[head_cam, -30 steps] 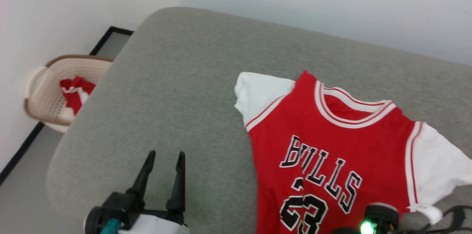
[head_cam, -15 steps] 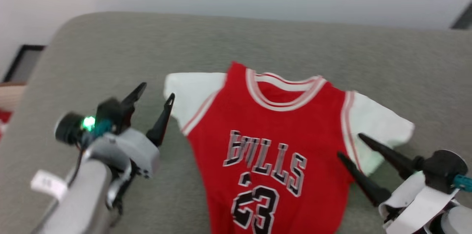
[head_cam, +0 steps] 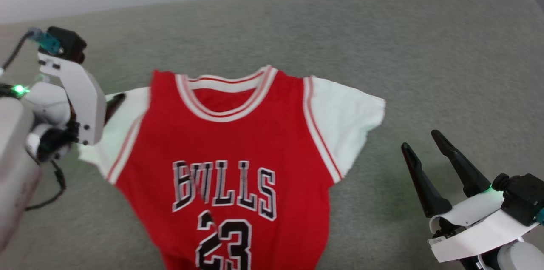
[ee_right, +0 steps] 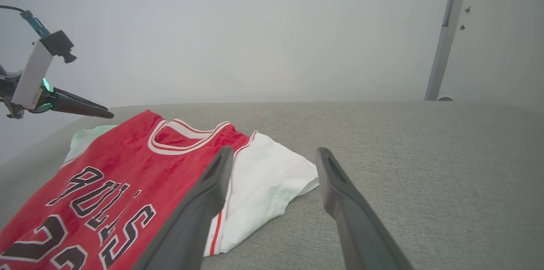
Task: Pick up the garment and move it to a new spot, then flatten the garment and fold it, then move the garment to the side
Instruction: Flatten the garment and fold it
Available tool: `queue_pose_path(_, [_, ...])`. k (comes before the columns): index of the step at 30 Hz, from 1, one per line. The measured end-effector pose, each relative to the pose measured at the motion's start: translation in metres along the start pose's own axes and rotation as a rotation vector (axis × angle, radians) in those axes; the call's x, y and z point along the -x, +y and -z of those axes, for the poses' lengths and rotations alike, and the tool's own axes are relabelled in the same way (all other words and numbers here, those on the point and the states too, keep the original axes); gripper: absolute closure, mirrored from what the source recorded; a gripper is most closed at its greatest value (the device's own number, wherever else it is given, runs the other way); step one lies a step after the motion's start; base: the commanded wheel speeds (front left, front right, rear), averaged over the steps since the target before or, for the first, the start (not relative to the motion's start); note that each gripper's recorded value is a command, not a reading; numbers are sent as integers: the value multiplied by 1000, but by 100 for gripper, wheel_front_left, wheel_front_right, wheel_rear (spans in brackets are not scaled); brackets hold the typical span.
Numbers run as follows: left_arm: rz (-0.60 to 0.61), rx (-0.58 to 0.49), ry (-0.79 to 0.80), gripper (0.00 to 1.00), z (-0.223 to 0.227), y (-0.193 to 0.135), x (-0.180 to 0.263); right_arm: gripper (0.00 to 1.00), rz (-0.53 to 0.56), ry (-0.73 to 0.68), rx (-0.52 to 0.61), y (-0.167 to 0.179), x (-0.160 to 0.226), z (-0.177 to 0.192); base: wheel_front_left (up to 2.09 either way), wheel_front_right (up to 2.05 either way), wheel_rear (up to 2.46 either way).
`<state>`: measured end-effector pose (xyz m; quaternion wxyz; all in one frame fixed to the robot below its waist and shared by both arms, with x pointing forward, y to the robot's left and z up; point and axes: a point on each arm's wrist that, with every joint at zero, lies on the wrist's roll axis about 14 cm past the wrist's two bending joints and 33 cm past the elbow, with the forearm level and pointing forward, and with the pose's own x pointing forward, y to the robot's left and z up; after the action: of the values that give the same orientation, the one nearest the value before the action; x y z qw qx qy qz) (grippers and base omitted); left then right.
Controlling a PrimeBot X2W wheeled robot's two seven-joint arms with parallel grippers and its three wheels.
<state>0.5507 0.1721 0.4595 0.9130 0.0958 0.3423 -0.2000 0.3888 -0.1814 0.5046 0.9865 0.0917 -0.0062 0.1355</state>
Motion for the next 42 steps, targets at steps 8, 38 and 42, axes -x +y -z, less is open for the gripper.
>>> queue_pose_path(8, [75, 18, 362, 0, 39, -13, -47, 0, 117, 35, 8, -28, 18, 8, 0, 0, 0])
queue_pose_path(38, [197, -67, 348, 100, 32, -45, -73, 0, -399, 809, 517, -13, -130, 80, 0, 0, 0])
queue_pose_path(42, [199, -66, 338, 100, 35, -43, -75, 0, -400, 881, 540, -16, -139, 93, 0, 0, 0])
